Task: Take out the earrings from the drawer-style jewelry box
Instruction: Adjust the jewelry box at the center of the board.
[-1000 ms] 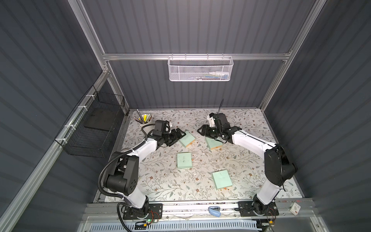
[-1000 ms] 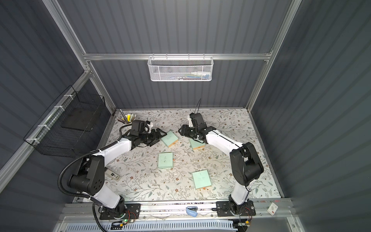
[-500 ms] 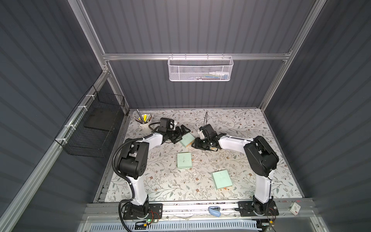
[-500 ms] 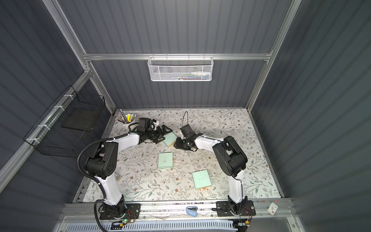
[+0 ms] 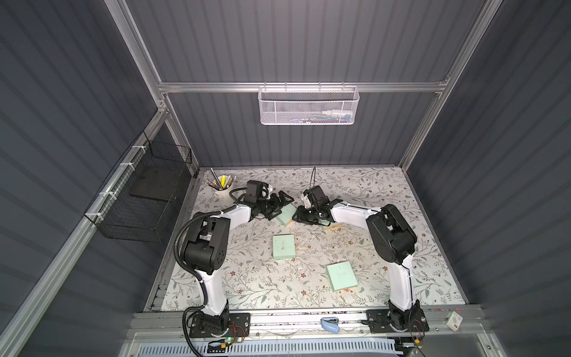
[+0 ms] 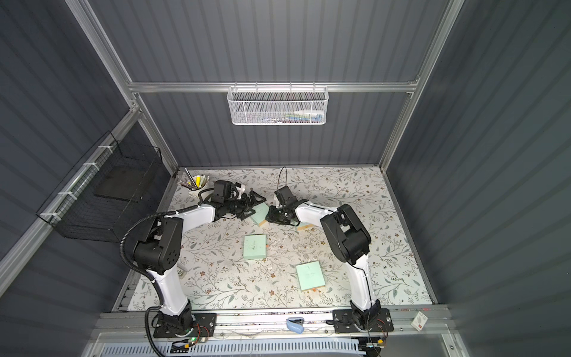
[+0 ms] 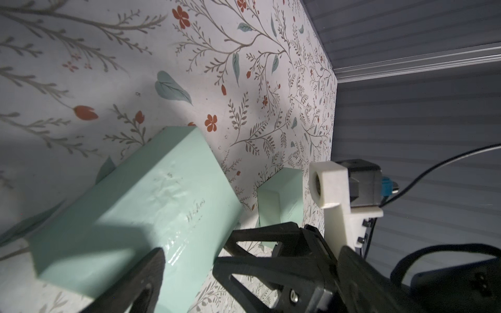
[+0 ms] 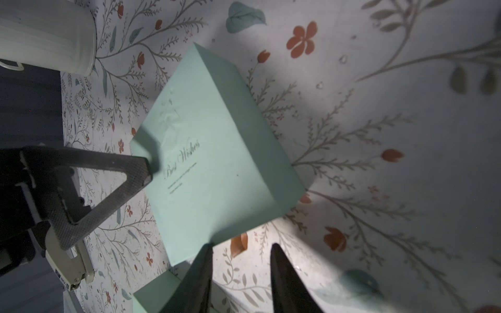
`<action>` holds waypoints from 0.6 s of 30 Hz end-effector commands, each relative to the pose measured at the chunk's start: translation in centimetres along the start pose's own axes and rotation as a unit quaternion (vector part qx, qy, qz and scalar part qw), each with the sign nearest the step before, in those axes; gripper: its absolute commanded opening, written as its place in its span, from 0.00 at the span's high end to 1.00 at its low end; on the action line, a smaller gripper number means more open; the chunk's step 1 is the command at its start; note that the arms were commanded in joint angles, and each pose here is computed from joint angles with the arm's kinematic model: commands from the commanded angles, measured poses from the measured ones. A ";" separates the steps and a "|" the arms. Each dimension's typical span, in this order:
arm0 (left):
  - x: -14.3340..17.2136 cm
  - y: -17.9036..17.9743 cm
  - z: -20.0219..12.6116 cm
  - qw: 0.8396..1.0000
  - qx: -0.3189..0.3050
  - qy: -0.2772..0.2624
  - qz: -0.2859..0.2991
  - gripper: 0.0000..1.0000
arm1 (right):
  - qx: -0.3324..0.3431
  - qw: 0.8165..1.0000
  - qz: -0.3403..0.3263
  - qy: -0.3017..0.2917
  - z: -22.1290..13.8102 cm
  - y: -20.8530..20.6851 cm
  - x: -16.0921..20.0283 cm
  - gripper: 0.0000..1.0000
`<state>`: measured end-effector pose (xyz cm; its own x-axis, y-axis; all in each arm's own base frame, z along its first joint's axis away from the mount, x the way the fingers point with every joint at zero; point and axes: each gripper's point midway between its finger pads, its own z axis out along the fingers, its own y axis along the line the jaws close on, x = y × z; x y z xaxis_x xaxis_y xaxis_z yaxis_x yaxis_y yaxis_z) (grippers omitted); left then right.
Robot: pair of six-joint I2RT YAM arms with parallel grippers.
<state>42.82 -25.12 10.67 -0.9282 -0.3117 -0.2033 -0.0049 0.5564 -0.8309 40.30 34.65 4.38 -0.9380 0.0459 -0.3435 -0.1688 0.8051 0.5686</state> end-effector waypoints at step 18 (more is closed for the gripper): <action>-0.1 0.4 0.6 1.000 -0.019 0.010 0.006 0.00 | 0.001 0.998 -0.058 0.007 -1.6 0.0 1.5 0.63</action>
<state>43.09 -25.09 10.57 -0.9294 -0.3111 -0.1984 -0.0143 0.5678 -0.8230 38.34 33.92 3.88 -0.9337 -0.0438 -0.3554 -0.2437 0.8049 0.5410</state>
